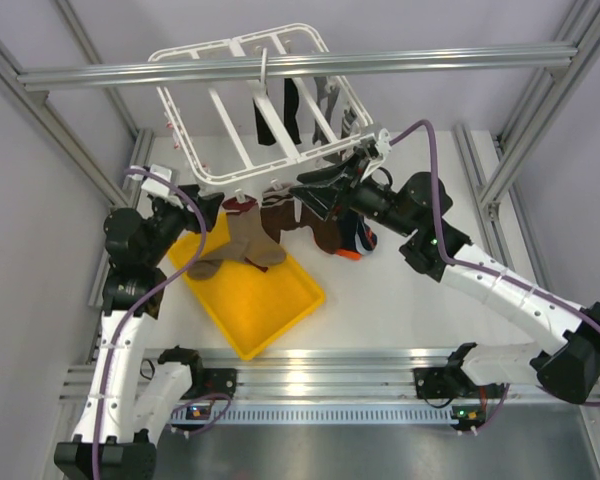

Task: Clip the socks to the hanger
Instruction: Open the clamp at the hanger.

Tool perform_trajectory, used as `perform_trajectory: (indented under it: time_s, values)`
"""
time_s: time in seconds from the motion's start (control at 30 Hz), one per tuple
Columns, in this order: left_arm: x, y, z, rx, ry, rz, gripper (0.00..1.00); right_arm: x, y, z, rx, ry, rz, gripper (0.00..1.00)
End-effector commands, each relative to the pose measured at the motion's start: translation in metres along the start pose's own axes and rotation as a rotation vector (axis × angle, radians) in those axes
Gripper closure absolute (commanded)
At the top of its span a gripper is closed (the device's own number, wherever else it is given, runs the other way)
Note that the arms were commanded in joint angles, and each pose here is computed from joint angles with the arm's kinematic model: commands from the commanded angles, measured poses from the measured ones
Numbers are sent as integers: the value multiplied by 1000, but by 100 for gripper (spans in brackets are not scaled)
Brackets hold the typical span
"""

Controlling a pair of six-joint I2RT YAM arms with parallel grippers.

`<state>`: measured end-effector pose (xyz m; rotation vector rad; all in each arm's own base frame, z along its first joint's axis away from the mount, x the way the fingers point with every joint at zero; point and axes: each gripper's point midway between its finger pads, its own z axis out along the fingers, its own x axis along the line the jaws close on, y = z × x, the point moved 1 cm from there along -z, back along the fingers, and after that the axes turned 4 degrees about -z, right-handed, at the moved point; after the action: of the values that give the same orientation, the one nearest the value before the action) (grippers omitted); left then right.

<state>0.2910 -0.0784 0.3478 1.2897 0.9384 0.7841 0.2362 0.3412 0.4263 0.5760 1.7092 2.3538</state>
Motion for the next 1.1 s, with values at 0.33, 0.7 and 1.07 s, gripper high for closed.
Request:
perform_trajectory:
  time_s: [0.33,0.7,1.07]
  values:
    - [-16,41,0,-145,-101,136,69,15,27,-8,-69,30,-38,60]
    - [-40,35,-15,-135,-229,226,96,17,28,-13,-79,31,-17,64]
    - [-74,19,-3,-41,-348,329,99,18,27,-19,-78,24,-14,68]
